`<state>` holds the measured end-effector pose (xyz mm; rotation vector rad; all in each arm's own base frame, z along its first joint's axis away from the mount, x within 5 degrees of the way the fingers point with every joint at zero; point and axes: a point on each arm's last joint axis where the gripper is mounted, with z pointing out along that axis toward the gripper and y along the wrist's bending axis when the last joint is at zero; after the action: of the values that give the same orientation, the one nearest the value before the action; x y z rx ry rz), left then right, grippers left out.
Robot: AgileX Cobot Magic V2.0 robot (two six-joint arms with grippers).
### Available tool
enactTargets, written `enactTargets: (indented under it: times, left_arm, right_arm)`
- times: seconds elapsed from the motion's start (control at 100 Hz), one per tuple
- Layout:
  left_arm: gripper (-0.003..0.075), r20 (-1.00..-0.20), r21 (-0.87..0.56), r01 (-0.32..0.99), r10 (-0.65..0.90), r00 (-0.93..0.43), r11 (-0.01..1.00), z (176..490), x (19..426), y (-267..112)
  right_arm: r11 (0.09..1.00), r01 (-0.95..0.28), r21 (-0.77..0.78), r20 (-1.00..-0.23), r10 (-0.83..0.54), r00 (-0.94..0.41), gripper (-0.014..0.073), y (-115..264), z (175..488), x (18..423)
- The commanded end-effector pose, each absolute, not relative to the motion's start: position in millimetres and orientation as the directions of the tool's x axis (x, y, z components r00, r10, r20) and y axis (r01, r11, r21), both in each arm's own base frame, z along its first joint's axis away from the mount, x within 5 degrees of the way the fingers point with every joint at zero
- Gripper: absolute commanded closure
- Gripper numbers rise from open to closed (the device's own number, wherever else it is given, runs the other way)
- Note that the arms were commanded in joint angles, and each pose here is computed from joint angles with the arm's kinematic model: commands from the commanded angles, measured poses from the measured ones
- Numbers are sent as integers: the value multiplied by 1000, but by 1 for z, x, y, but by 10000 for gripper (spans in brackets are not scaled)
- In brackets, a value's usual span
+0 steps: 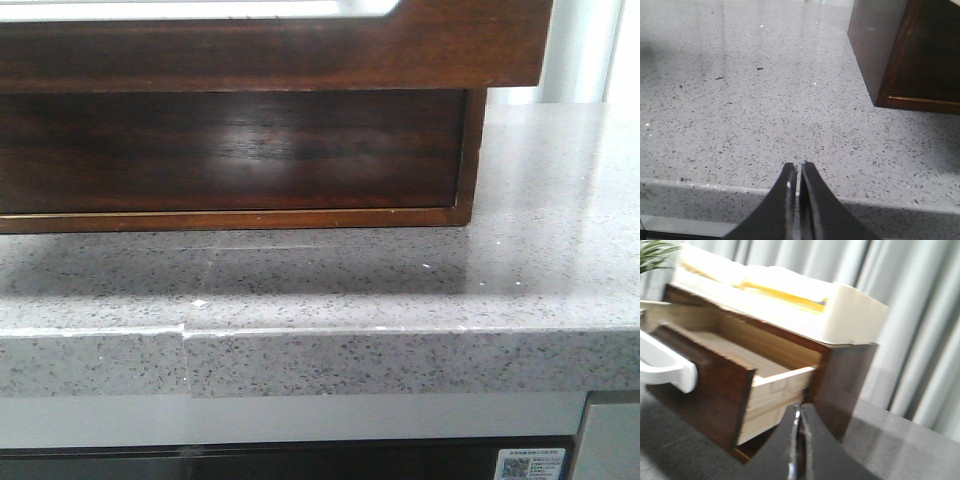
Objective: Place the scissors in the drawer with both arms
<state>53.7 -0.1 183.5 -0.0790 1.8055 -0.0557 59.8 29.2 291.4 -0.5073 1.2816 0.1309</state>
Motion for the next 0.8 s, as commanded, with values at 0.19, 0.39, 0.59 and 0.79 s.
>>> enactTargets:
  times: [0.19,0.39,0.59,0.79]
  left_arm:
    - [742,-981,-93,-19,-95,-168,995,184,54,0]
    - [742,-981,-93,-19,-95,-168,995,184,54,0]
    - [742,-981,-93,-19,-95,-168,995,184,54,0]
    - [742,-981,-93,-19,-95,-168,995,184,54,0]
  right_arm:
    - [968,-228,-101,-957,-32,288,637,18,289,65]
    - [993,-91,-77,-962,-50,267,637,8,266,65]
    - [999,5,-45,-966,-45,253,637,2,243,60]
    - [997,65,35,-978,21,205,637,-4,217,60]
